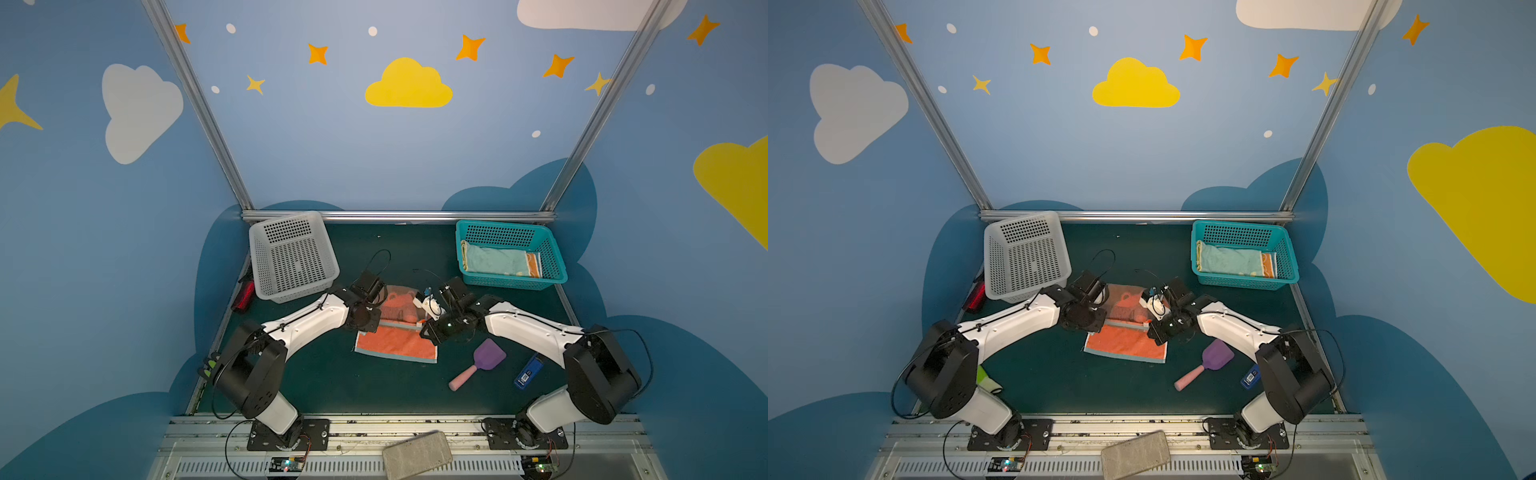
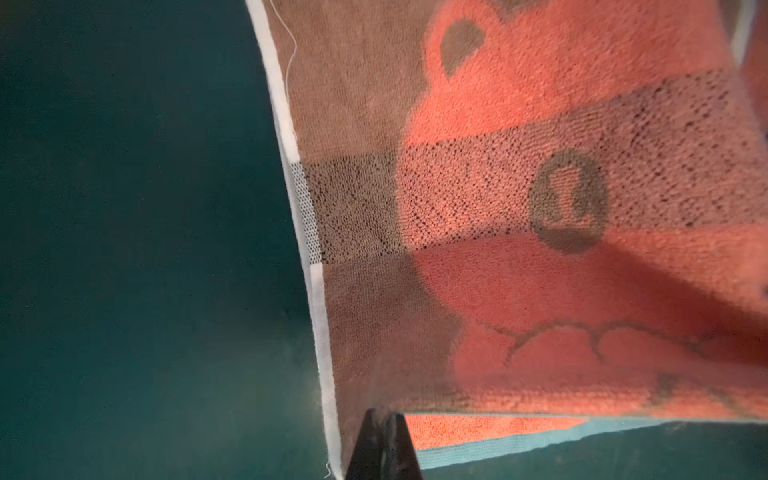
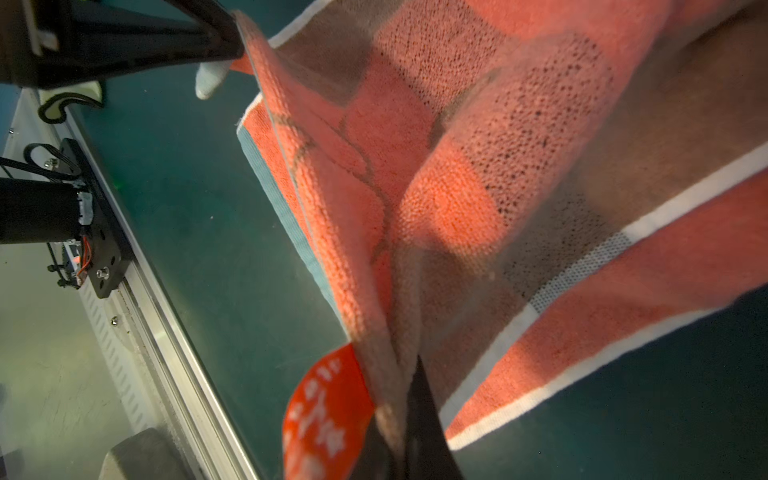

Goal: Fold and stack the towels
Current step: 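Fold the far edge over toward the robot with both grippers and release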

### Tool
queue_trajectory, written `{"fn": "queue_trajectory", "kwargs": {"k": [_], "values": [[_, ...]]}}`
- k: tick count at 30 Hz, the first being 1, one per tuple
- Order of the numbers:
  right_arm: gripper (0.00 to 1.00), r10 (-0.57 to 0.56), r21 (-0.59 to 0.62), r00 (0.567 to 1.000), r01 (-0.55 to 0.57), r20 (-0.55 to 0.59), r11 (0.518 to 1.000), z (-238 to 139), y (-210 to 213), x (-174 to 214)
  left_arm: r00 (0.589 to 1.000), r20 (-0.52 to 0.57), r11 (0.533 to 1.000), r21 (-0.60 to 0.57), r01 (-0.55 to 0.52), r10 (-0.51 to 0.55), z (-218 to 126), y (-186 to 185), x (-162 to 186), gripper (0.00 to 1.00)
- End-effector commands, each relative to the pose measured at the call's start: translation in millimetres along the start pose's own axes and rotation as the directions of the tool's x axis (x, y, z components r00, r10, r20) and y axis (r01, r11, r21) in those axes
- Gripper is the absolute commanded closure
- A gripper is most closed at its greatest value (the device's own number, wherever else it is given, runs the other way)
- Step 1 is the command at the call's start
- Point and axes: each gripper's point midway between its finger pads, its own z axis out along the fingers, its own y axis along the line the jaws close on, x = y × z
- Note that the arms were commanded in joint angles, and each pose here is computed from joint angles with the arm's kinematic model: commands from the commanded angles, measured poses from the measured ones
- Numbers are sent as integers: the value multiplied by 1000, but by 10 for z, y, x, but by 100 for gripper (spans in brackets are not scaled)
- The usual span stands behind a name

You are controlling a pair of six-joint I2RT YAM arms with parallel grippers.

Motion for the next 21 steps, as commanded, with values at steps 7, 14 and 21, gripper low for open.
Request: {"fn": "queue_trajectory", "kwargs": {"k": [7, 14, 21], "values": [[77, 80, 78, 982, -67, -169, 995, 249, -59, 596, 1000, -21, 973, -232, 14, -20, 30, 431, 163, 96], [66, 44, 70, 976, -30, -212, 997, 311, 71, 640, 999, -7, 989, -143, 30, -31, -87, 294, 169, 77], [55, 29, 94, 999, -28, -13, 995, 24, 129, 305, 998, 63, 999, 46, 2, -5, -312, -143, 89, 52]]}}
